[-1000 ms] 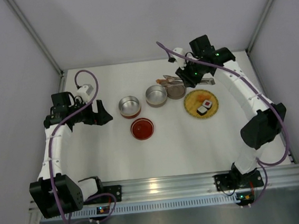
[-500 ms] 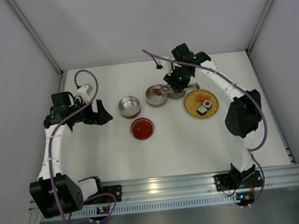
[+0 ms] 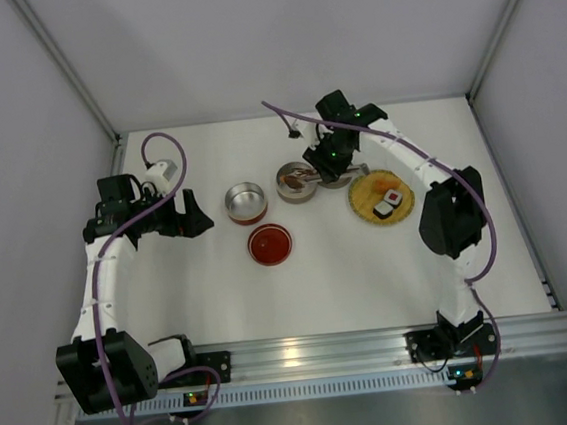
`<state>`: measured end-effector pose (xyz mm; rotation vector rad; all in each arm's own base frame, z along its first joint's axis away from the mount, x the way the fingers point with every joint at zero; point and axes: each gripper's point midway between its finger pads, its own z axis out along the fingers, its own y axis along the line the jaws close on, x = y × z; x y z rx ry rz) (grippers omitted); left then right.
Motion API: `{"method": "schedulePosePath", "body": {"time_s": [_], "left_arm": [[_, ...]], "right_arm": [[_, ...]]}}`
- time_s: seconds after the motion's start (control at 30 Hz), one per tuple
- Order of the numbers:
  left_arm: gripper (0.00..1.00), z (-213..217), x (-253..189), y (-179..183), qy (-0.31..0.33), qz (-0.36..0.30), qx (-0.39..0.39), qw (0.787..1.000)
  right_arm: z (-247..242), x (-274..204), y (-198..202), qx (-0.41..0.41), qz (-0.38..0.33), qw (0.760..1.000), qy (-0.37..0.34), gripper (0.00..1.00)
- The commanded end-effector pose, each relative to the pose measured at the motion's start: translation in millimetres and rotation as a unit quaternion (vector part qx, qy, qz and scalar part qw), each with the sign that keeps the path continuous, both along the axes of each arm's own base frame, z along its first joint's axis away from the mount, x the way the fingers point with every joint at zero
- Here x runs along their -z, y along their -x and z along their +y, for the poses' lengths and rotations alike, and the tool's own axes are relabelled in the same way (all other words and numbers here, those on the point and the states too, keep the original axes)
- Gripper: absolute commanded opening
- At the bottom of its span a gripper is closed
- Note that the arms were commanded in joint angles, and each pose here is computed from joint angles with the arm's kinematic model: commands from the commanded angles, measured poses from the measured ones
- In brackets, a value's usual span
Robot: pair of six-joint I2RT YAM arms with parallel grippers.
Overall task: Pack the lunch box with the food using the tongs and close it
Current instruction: Place the fake food in the packing box.
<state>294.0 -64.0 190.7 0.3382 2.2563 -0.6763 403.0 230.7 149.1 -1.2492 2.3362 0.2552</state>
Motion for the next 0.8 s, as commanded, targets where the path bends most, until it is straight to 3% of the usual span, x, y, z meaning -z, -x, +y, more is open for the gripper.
{"method": "schedulePosePath", "body": {"time_s": [0.0, 0.17, 0.4, 0.77], "left_arm": [[0.98, 1, -5, -7, 0.000, -0.023, 0.006, 1.000], [0.98, 2, -3, -7, -0.002, -0.022, 0.006, 1.000], [0.98, 1, -3, -7, 0.001, -0.020, 0.008, 1.000], [0.98, 2, -10, -7, -0.005, -0.025, 0.009, 1.000]], "right_arm": [[27, -19, -11, -0.011, -0.036, 0.999, -0.036, 0.16], [32, -22, -7, -0.013, -0.034, 0.998, -0.043, 0.35], [28, -36, -2, -0.013, -0.042, 0.998, -0.043, 0.47], [13, -87, 8, -0.004, -0.075, 0.995, -0.067, 0.49]]}}
